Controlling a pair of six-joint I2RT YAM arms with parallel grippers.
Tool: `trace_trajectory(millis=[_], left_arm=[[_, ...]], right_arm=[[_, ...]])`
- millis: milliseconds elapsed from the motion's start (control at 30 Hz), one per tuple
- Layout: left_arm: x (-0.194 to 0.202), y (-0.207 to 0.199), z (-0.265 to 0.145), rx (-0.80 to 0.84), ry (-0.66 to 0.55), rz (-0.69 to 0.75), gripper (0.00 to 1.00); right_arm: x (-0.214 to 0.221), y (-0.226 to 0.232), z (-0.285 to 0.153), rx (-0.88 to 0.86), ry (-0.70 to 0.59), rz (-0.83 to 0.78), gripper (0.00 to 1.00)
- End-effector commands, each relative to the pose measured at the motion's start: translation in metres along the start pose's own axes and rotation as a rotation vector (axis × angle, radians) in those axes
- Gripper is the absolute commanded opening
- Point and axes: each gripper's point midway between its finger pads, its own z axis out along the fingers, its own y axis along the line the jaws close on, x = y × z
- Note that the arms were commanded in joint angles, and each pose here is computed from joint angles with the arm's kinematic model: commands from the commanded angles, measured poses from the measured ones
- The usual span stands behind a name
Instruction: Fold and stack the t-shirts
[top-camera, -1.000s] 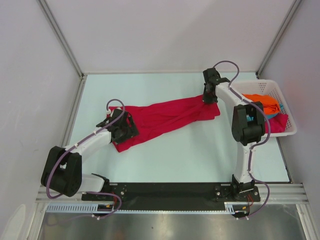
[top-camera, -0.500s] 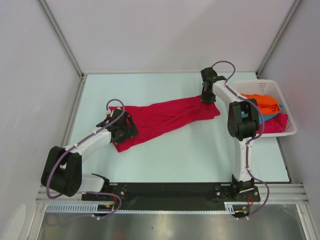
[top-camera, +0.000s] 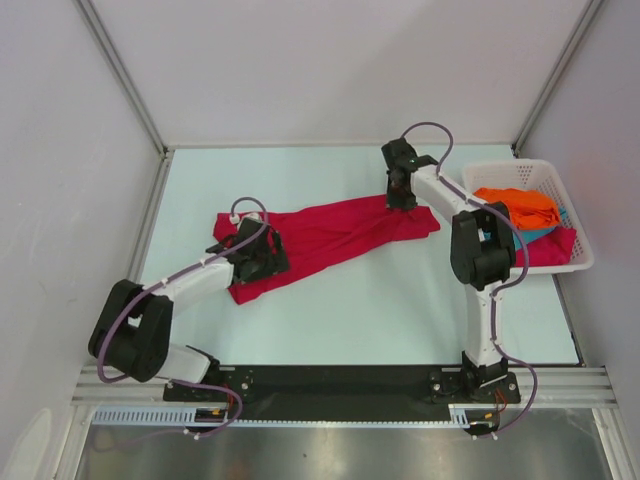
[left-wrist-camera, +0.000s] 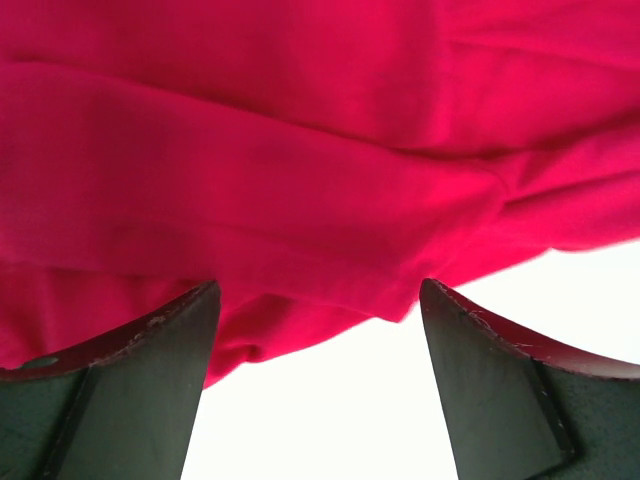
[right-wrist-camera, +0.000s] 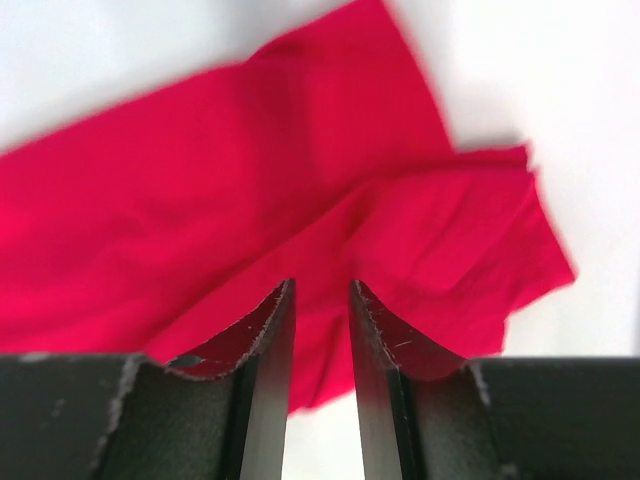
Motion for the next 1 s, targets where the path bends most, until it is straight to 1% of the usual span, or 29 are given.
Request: trace_trajectory(millis=[0,33,167,267,367,467,533,567,600,667,700,767,800,833,867,967], left_arm=[[-0.020,-0.038,0.002,0.105,-0.109,0.143,0.87],[-0.015,-0.045,0.002,0.122,-0.110,0.189,0.87],[-0.009,-0.063,0.005,0.154,-0.147,0.274,0.87],[0.001,-0.070,0.010,0.148,-0.152,0.342,0.86],[0.012,-0.067,0.019,0.104,-0.146,0.400,0.86],[0.017,-0.060,0.025,0.057,-0.136,0.415,0.84],[0.016,-0.054,0.026,0.019,-0.139,0.410,0.81],[0.017,-0.051,0.028,-0.006,-0.126,0.410,0.78],[0.018,-0.048,0.029,-0.024,-0.121,0.411,0.72],[0.016,-0.045,0.029,-0.053,-0.121,0.416,0.64],[0.014,-0.044,0.029,-0.064,-0.123,0.413,0.54],[0.013,-0.041,0.029,-0.086,-0.121,0.414,0.44],[0.012,-0.041,0.028,-0.089,-0.125,0.411,0.34],[0.012,-0.041,0.028,-0.094,-0.124,0.409,0.31],[0.012,-0.039,0.028,-0.101,-0.125,0.410,0.30],[0.011,-0.038,0.027,-0.109,-0.124,0.409,0.30]], right_arm=[[-0.003,0.009,-0.037,-0.015,-0.069,-0.022,0.33],[0.001,0.008,-0.040,-0.017,-0.067,-0.024,0.33],[0.008,0.004,-0.045,-0.011,-0.067,-0.024,0.34],[0.013,-0.002,-0.046,0.001,-0.061,-0.028,0.34],[0.016,-0.006,-0.049,0.008,-0.060,-0.029,0.33],[0.014,-0.010,-0.054,0.010,-0.070,-0.029,0.33],[0.014,-0.012,-0.056,0.015,-0.074,-0.030,0.33],[0.014,-0.014,-0.058,0.015,-0.078,-0.027,0.33],[0.013,-0.015,-0.059,0.018,-0.080,-0.027,0.34],[0.014,-0.017,-0.058,0.023,-0.077,-0.029,0.34],[0.014,-0.018,-0.059,0.023,-0.078,-0.028,0.34],[0.015,-0.019,-0.058,0.025,-0.074,-0.031,0.34],[0.017,-0.019,-0.057,0.026,-0.068,-0.032,0.33],[0.017,-0.019,-0.056,0.026,-0.068,-0.033,0.33],[0.018,-0.018,-0.056,0.026,-0.067,-0.032,0.33],[0.018,-0.017,-0.056,0.025,-0.068,-0.034,0.33]])
